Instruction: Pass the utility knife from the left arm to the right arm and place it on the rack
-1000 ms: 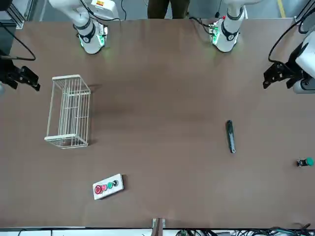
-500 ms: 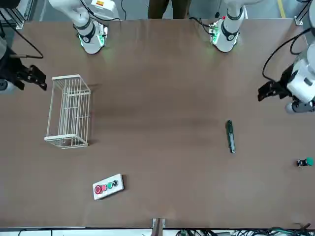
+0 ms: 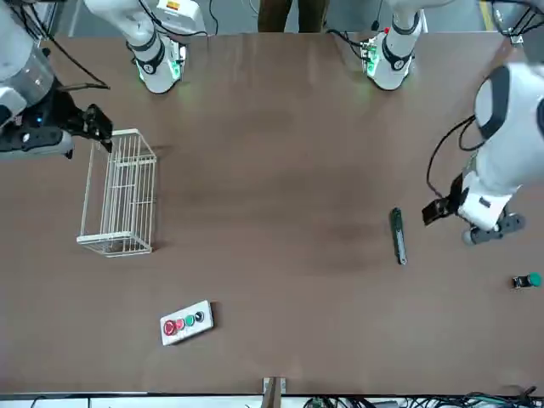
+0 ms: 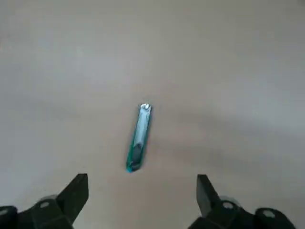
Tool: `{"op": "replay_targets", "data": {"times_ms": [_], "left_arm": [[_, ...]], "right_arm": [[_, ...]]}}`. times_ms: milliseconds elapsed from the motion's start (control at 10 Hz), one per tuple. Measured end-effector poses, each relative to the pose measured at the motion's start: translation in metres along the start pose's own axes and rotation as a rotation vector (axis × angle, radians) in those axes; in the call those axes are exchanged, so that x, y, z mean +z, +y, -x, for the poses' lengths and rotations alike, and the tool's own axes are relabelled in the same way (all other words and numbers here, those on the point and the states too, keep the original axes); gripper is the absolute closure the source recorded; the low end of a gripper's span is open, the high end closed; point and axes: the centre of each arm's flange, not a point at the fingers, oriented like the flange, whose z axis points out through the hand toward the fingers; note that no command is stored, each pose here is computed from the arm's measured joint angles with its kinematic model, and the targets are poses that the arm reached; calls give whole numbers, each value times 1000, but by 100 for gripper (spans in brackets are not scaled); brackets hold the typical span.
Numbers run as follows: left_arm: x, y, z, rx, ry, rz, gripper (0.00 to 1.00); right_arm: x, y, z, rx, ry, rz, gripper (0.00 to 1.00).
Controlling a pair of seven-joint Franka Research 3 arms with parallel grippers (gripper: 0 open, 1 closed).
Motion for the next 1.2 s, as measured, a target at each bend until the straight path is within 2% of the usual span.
{"op": "replay_targets", "data": {"times_ms": [300, 600, 1000, 1200], "left_arm": [[71, 6, -9, -13, 6, -49, 0], [122, -4, -1, -69, 28, -25, 0], [198, -11, 21, -65, 75, 20, 3], [231, -19, 30, -56, 56, 4, 4]], "right_arm": [[-3, -18, -2, -151, 30, 0, 0], [-5, -23, -4, -227, 53, 2, 0], [-2, -24, -12, -370, 87, 9, 0], [2, -24, -15, -397, 88, 10, 0]]}}
